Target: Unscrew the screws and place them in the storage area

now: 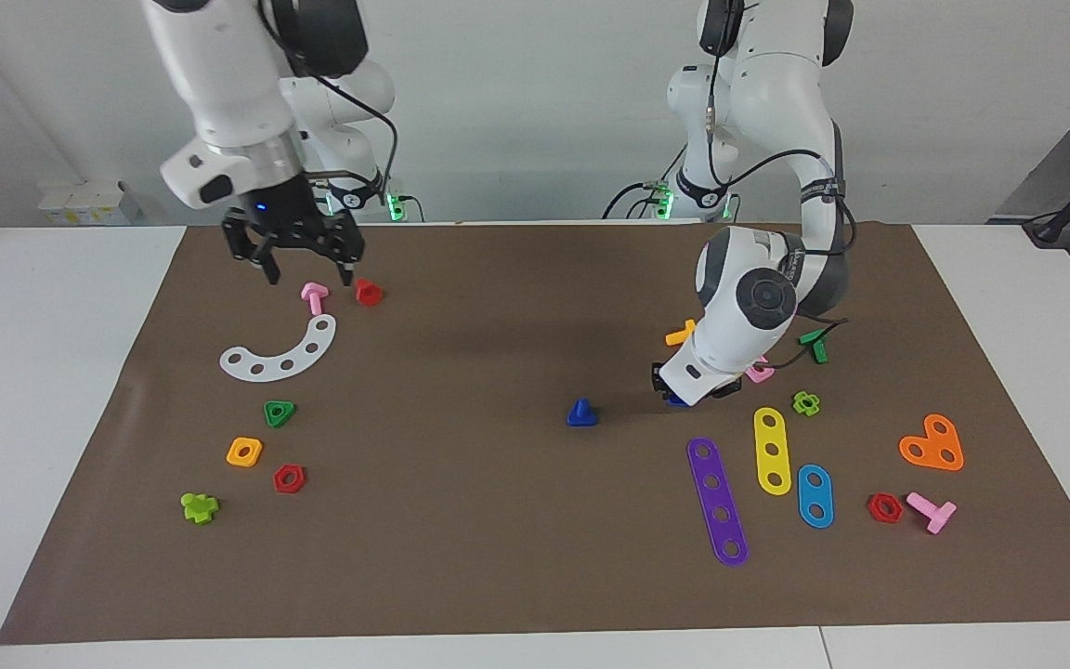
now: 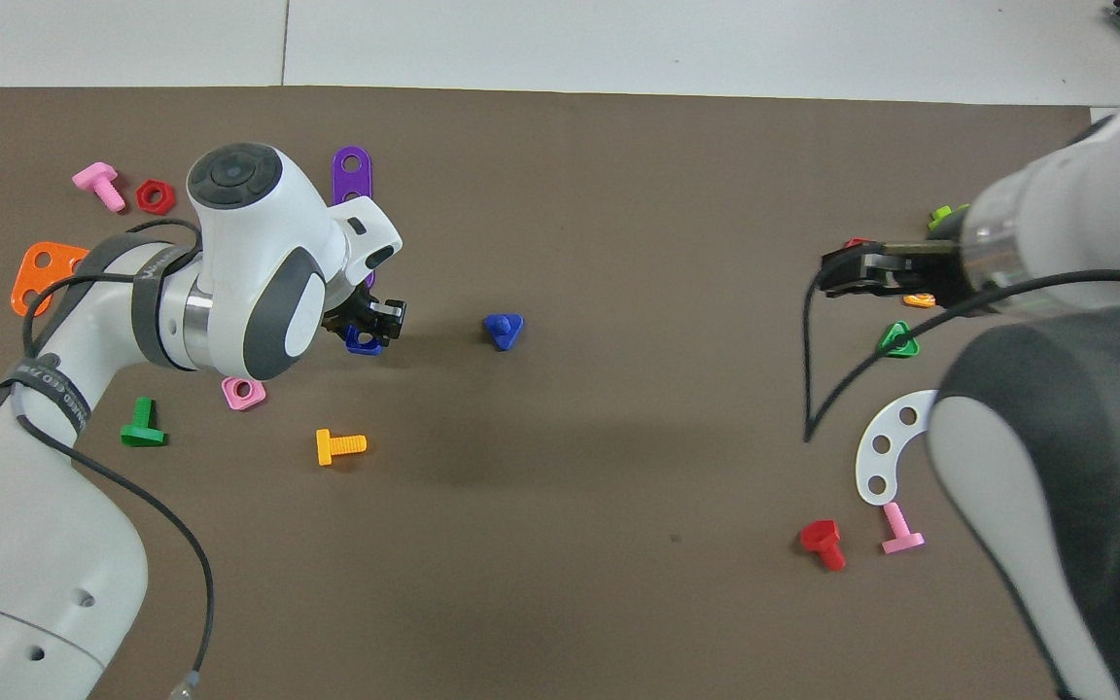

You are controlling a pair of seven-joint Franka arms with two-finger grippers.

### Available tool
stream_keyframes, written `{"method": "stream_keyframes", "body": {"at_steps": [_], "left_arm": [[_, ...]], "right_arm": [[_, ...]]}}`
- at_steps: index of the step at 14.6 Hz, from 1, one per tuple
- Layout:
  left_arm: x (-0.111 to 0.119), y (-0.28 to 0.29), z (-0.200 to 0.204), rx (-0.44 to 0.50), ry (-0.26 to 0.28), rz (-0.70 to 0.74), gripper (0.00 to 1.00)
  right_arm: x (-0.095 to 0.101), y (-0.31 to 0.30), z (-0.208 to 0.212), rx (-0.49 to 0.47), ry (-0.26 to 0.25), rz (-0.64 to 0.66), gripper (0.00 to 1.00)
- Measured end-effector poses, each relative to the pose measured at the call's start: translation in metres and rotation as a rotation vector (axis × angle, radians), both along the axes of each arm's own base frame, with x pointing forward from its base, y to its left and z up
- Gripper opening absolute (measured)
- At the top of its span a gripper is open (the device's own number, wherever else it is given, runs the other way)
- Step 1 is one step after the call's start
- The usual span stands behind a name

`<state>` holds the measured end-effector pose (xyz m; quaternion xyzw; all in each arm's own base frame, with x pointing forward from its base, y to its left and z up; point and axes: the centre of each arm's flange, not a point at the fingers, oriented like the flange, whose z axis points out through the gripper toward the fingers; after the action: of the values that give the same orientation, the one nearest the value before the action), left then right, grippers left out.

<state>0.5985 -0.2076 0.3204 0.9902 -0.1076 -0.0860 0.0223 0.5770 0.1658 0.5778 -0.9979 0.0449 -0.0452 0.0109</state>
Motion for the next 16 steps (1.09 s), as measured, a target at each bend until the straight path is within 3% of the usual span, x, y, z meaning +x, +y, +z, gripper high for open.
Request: {"method": "stream_keyframes", "body": {"at_steps": [2,5,6,9,10,15,16], "left_arm": [[-0.012,0.006,-0.009,-0.003,0.006,-0.046,0.51],[-0.018,0.015,-0.009,-0.003,0.007,-0.082,0.56],[-0.017,0.016,-0.007,-0.006,0.000,-0.084,0.62],[-0.010,0.018,0.003,-0.015,-0.037,-0.080,0.94],[-0.005,0.018,0.012,-0.020,-0.057,-0.078,1.00],[0.033,0.049,0.095,-0.033,-0.101,-0.024,1.00],[0.037,0.061,0.110,-0.032,-0.102,-0.006,1.00]], "right_arm": [[0.013,0.085,-0.041,0.007,-0.007,-0.013,1.00],[0.026,0.174,-0.091,0.044,-0.060,-0.050,1.00],[0.027,0.193,-0.106,0.058,-0.078,-0.053,1.00],[0.026,0.232,-0.148,0.073,-0.098,-0.027,1.00],[0.026,0.243,-0.165,0.078,-0.106,-0.015,1.00],[0.034,0.264,-0.245,0.071,-0.137,0.018,0.96],[0.036,0.265,-0.249,0.077,-0.147,0.019,0.90]]}}
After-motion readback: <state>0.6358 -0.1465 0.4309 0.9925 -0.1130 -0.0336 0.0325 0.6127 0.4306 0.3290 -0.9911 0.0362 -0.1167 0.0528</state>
